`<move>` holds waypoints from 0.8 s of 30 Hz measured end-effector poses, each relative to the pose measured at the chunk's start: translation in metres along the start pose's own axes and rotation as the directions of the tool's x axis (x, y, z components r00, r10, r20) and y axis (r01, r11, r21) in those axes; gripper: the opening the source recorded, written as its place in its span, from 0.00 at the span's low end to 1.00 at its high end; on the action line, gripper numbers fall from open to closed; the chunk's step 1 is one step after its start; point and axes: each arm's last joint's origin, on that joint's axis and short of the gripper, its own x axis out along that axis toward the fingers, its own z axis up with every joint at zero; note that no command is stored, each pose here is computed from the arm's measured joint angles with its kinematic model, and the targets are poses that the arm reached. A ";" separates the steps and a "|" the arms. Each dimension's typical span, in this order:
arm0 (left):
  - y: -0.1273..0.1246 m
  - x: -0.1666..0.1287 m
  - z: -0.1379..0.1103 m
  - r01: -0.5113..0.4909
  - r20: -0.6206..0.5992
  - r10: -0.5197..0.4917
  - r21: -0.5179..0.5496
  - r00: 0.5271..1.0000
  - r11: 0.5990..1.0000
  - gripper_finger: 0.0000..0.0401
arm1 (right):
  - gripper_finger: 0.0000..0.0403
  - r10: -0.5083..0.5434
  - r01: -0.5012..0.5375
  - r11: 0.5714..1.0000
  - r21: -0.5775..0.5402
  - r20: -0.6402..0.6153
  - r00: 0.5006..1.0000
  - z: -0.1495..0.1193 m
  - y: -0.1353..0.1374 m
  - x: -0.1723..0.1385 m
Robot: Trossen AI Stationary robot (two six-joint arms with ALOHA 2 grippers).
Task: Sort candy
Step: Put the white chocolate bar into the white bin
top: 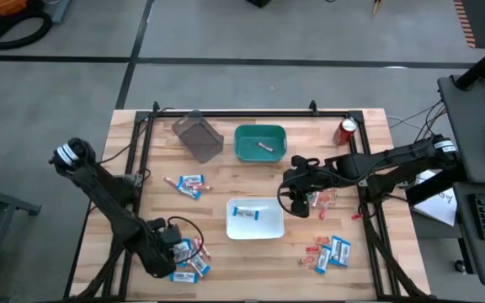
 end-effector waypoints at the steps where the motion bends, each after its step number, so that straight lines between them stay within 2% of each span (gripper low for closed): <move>1: 0.000 0.002 0.000 -0.008 -0.003 0.008 0.001 1.000 1.000 0.30 | 0.24 0.000 0.000 1.000 0.000 0.000 1.000 0.000 0.000 0.000; 18: 0.002 0.028 -0.004 -0.123 -0.014 0.123 0.025 0.992 0.992 0.30 | 0.24 -0.003 0.003 1.000 0.000 -0.005 1.000 -0.002 0.000 0.002; 21: 0.002 0.029 -0.005 -0.122 -0.021 0.123 0.040 0.992 0.992 0.27 | 0.24 -0.003 0.003 1.000 0.000 -0.007 1.000 -0.003 0.000 0.002; 24: 0.001 0.028 -0.005 -0.115 -0.027 0.117 0.044 0.993 0.992 0.20 | 0.24 -0.003 0.003 1.000 0.000 -0.006 1.000 -0.003 0.000 0.002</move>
